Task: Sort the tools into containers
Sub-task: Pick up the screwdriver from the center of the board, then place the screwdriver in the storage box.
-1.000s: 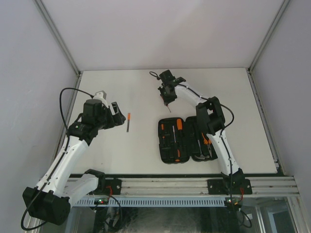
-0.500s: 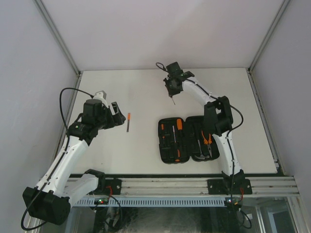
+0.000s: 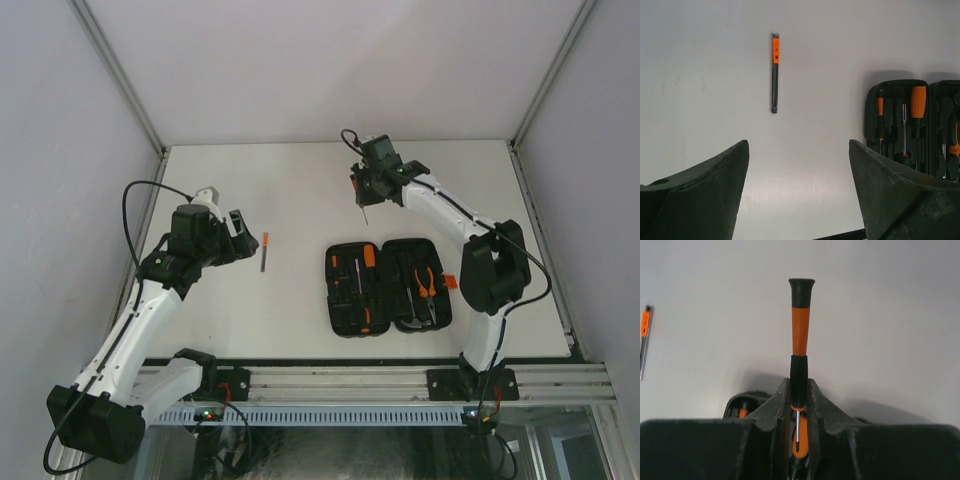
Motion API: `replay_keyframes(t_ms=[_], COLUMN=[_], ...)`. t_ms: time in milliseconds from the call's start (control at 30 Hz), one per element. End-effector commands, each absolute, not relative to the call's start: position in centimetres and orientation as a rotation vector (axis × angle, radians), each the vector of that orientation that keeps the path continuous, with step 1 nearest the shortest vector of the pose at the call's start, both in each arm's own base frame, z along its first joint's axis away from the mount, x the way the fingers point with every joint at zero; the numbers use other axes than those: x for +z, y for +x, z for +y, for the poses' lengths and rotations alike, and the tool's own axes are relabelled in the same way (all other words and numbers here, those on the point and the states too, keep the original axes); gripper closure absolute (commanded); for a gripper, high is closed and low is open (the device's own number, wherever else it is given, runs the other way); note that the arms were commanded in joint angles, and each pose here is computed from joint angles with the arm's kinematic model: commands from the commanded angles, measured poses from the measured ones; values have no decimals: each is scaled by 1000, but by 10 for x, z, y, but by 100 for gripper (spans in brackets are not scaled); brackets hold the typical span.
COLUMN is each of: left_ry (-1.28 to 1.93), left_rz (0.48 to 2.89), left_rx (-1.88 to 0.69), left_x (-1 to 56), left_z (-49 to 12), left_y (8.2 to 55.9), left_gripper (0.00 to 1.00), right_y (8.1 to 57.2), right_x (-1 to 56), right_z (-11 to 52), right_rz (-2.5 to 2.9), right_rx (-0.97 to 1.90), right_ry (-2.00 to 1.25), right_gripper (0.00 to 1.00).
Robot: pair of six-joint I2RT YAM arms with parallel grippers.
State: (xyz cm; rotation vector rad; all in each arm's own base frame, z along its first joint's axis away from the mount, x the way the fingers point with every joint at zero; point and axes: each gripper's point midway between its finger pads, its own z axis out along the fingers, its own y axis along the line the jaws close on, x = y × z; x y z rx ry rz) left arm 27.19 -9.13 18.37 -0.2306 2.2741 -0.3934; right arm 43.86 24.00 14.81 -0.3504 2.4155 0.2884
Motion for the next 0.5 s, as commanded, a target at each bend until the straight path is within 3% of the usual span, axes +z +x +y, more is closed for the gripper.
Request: replay_keyframes(t_ms=[0,467], left_ry=[-218,-196], left_rz=[2261,2251], left_rx=[-426,-465], left_x=[183,185], left_z=[-94,-100], left_y=[274,273], left_gripper=[17,16], right_y=[409,316], right_x=[166,123], right_z=[248,274], right_rz=[2376,2469], right_rx=[393,656], right_ry=[-229,14], right_gripper=[100,100])
